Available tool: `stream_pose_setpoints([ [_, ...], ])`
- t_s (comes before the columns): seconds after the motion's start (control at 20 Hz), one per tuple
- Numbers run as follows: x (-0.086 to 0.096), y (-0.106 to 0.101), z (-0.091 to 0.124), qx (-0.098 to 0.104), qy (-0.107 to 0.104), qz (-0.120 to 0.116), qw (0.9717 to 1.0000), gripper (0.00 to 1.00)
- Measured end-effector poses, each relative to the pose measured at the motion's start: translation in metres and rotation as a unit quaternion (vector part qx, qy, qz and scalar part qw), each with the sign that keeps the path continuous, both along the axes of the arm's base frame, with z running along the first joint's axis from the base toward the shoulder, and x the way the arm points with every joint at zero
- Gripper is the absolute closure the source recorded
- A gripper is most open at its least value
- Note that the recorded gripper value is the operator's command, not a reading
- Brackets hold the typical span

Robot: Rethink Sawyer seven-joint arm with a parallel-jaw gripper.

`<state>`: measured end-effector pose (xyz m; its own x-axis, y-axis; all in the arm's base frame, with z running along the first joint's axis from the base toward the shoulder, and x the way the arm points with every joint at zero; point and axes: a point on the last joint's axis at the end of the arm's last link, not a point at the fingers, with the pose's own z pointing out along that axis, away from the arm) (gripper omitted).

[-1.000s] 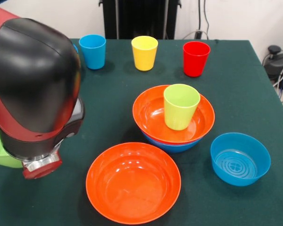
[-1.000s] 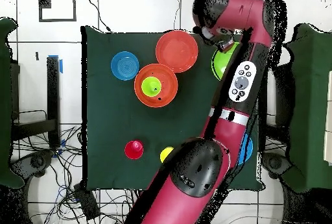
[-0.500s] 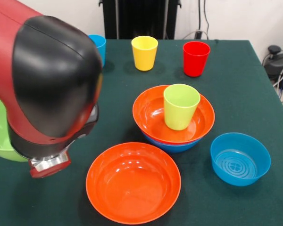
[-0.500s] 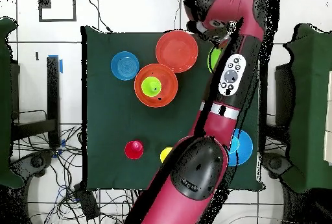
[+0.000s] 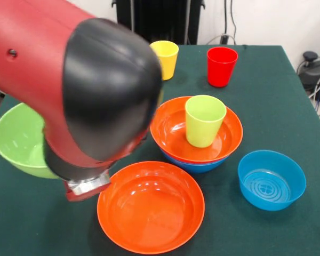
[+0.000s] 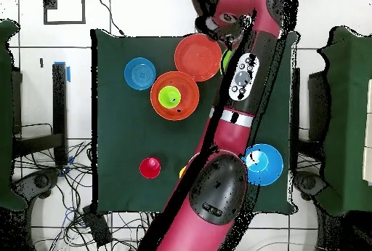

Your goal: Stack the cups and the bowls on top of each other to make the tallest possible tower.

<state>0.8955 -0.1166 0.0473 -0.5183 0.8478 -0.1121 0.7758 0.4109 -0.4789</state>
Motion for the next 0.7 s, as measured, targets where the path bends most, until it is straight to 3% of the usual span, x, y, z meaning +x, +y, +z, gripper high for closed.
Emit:
stream_pose_setpoints([
  [0.4,0.009,0.041,0.042,0.018,0.017,-0.012,0.9996,1.0],
  [0.7,0.013,0.056,0.075,0.026,0.021,-0.018,0.9993,1.0],
])
